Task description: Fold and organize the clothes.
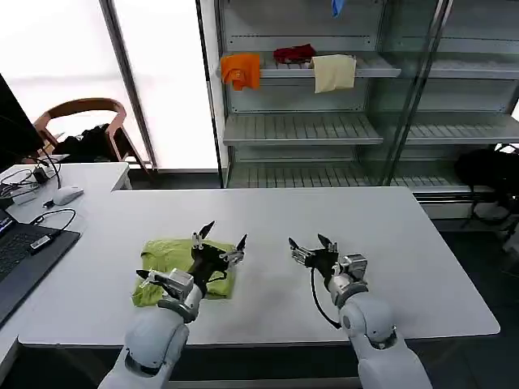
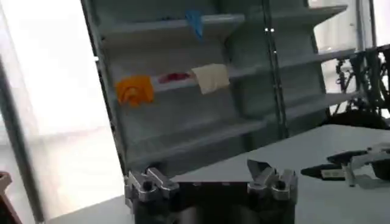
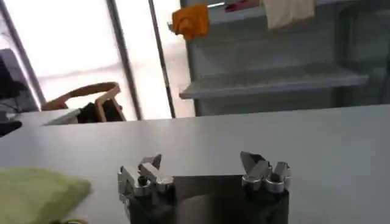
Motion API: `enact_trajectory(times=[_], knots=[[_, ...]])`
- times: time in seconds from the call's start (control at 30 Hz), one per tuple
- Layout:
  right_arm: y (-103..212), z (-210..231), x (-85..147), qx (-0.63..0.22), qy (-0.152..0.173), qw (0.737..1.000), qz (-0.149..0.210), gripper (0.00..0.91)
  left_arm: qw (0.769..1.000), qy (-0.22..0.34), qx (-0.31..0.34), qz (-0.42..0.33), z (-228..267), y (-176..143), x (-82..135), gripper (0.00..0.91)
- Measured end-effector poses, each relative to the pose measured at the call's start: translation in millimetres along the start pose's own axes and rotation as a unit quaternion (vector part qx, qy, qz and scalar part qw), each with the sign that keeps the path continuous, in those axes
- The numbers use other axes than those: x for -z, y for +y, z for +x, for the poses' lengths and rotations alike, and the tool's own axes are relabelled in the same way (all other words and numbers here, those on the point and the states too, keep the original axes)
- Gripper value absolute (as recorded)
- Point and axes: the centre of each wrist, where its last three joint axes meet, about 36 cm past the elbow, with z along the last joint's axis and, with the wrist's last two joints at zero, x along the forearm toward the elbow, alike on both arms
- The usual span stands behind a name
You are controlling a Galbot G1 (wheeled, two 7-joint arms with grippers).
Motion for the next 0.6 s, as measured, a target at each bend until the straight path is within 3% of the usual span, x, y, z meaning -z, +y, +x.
enact_trajectory(times=[0.27,0.6], knots=[[42.9,-15.2,-11.2,0.078,0.042,0.993,-0.072,0.907,0.998,0.001,0.054,0.033,15.6,49.1,-8.3,0.907],[77.7,-25.9,-27.4,0.128,0.090,0.982,-0.103,0.897,0.993,-0.002,0.098,0.065,30.3,84.5,-8.1,0.907]])
